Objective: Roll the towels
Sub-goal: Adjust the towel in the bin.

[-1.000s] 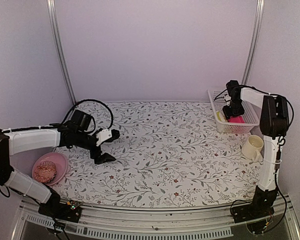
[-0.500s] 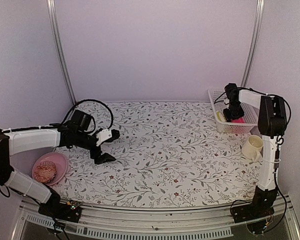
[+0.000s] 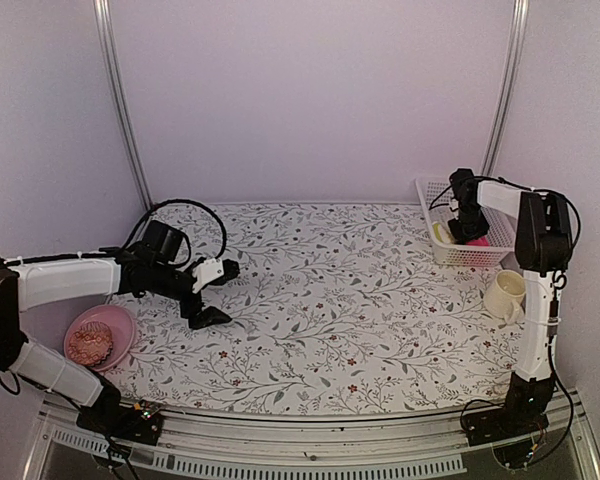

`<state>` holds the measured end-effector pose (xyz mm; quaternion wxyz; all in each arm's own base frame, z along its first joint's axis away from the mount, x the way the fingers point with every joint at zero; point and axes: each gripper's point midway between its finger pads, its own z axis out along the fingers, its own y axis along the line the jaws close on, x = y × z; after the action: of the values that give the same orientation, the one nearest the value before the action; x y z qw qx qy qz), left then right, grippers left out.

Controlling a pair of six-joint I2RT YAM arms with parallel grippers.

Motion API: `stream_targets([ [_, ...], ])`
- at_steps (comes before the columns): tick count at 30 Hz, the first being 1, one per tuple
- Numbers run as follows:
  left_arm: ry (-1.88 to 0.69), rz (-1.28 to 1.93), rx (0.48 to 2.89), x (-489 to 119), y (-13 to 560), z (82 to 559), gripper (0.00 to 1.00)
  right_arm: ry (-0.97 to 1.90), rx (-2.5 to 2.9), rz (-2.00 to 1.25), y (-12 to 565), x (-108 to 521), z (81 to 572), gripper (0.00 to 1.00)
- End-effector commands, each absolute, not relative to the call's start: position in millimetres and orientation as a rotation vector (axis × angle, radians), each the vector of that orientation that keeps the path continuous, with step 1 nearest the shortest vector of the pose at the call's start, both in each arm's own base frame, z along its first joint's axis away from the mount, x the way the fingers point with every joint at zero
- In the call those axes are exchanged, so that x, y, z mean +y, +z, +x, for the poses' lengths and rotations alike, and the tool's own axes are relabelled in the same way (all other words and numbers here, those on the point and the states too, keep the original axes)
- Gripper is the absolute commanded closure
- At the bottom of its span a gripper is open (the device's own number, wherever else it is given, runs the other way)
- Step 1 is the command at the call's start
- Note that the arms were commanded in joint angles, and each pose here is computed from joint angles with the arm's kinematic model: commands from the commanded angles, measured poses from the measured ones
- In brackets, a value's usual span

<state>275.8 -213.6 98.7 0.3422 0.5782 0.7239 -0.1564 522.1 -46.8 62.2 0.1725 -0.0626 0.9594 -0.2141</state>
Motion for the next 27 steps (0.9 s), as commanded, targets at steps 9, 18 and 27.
stream_targets([
  [9,-0.424,1.494,1.885,-212,96,276,0.03,-0.303,2.774,-0.137,57,-43,514,0.66],
  [18,-0.427,1.493,1.882,-212,97,275,0.03,0.038,2.705,-0.025,81,-52,512,0.73],
  [27,-0.427,1.494,1.883,-212,97,275,0.03,0.297,2.642,-0.039,95,-31,515,0.76],
])
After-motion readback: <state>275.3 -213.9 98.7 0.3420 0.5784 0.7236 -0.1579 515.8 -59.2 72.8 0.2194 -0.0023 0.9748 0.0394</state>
